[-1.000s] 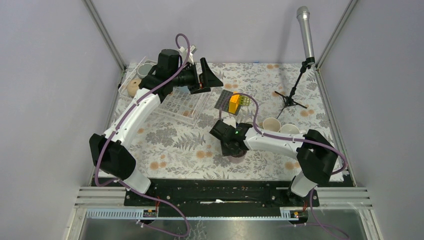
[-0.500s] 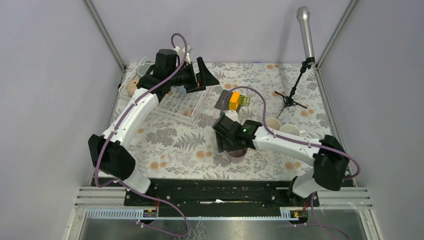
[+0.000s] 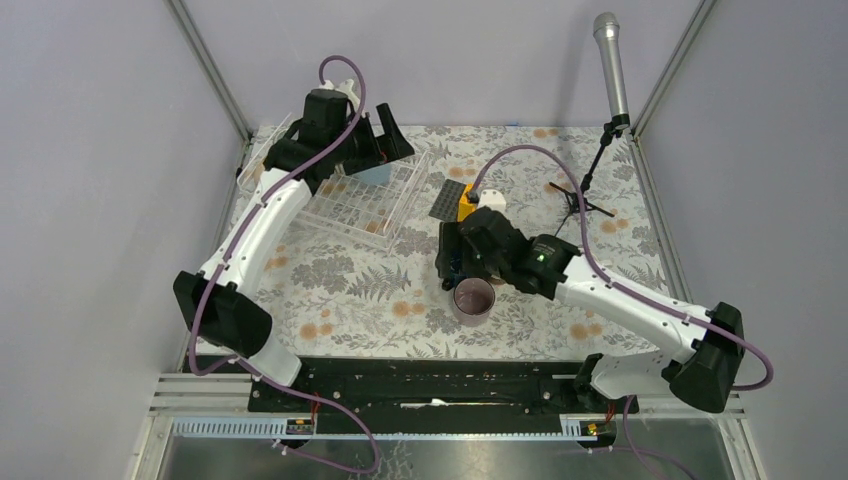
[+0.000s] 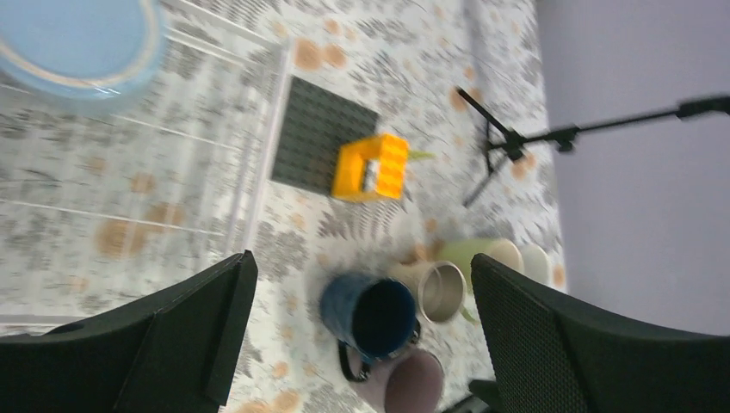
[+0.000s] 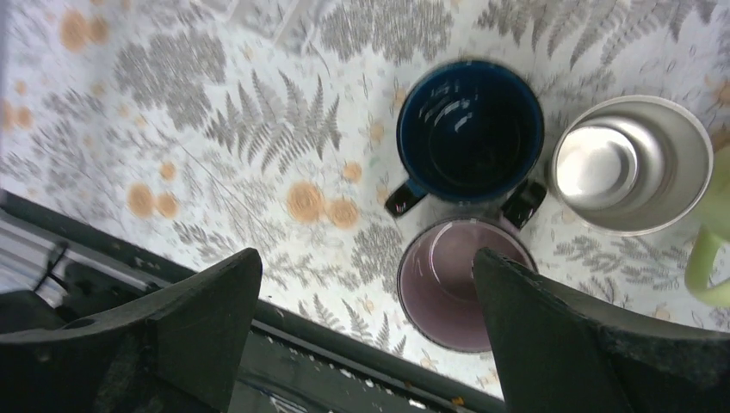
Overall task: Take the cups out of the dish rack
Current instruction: Unload the cup from the dish rack, then place the cup at the center of the board.
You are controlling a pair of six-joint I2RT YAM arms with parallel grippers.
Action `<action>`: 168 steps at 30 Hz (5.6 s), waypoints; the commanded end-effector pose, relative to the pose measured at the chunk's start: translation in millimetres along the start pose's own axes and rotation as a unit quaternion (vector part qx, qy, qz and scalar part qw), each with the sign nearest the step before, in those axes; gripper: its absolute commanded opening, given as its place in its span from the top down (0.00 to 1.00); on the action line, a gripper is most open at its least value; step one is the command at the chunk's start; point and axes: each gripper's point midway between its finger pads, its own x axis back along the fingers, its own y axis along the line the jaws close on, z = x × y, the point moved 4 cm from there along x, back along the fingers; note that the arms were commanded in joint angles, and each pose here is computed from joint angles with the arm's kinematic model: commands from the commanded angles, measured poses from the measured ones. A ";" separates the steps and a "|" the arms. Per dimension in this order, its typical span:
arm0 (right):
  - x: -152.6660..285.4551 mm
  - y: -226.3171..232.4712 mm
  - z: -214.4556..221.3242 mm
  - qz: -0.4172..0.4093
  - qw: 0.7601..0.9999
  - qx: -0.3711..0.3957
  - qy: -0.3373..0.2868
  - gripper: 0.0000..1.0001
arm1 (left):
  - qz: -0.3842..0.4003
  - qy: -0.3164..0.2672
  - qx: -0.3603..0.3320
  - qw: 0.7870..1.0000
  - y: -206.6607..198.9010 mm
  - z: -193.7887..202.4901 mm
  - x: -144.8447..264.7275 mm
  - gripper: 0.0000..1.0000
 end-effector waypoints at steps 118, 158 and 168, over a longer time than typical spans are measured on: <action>63.3 -12.4 -139.5 -0.312 0.905 -0.174 -0.232 0.00 | 0.119 0.000 0.084 0.989 -67.3 3.7 26.1 1.00; 116.1 -49.4 -160.9 -0.413 0.800 -0.262 -0.348 0.24 | 0.455 0.155 0.169 0.861 -191.5 85.9 42.5 1.00; 126.7 -44.6 -167.1 -0.450 0.776 -0.271 -0.349 0.50 | 0.465 0.169 0.183 0.849 -194.4 99.5 37.0 1.00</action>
